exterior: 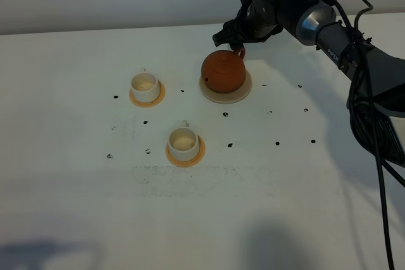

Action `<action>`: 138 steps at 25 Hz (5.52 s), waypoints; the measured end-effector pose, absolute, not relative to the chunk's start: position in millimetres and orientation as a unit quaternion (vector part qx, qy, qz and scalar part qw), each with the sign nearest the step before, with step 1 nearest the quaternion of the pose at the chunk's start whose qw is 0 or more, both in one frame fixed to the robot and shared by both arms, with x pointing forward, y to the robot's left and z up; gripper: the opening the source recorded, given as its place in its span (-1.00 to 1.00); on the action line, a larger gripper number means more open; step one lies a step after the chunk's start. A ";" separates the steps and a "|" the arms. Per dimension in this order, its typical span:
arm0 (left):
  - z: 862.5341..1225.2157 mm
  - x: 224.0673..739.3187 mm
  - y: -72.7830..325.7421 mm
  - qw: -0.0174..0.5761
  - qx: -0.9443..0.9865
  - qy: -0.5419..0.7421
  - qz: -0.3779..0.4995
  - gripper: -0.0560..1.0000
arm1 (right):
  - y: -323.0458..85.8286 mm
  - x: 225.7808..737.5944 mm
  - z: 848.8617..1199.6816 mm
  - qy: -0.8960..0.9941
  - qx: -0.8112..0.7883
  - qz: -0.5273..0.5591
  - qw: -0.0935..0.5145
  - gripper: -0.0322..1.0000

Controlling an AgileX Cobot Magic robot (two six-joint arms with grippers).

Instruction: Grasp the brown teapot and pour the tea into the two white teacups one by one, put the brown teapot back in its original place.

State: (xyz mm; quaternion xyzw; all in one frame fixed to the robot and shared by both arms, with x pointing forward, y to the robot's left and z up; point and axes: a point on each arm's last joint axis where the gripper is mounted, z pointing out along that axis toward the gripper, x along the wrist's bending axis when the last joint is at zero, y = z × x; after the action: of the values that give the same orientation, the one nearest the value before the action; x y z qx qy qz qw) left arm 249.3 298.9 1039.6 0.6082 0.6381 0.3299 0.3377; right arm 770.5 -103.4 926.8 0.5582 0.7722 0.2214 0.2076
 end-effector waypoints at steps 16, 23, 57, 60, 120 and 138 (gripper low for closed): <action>1039.6 249.3 298.9 0.337 0.609 0.638 0.330 0.15 | -105.0 768.9 926.2 0.790 0.539 0.202 0.210 0.21; 1039.6 249.3 298.9 0.337 0.609 0.638 0.330 0.15 | -105.3 767.6 926.2 0.799 0.530 0.194 0.207 0.21; 1039.6 249.3 298.9 0.338 0.608 0.638 0.330 0.15 | -109.4 759.6 932.5 0.817 0.526 0.165 0.171 0.20; 1039.6 249.3 298.9 0.338 0.608 0.638 0.330 0.15 | -109.6 759.2 932.2 0.817 0.526 0.163 0.170 0.20; 1039.6 249.3 298.9 0.338 0.608 0.638 0.330 0.15 | -122.4 756.6 939.4 0.811 0.547 0.150 0.141 0.19; 1039.6 249.3 298.9 0.338 0.608 0.638 0.330 0.15 | -129.9 753.8 939.8 0.810 0.553 0.140 0.133 0.19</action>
State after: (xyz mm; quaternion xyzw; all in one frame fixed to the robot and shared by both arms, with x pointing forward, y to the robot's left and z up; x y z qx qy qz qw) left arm 249.3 298.9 1039.6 0.6079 0.6384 0.3297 0.3378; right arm 753.8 -129.9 939.8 0.5535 0.8102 0.1397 0.1333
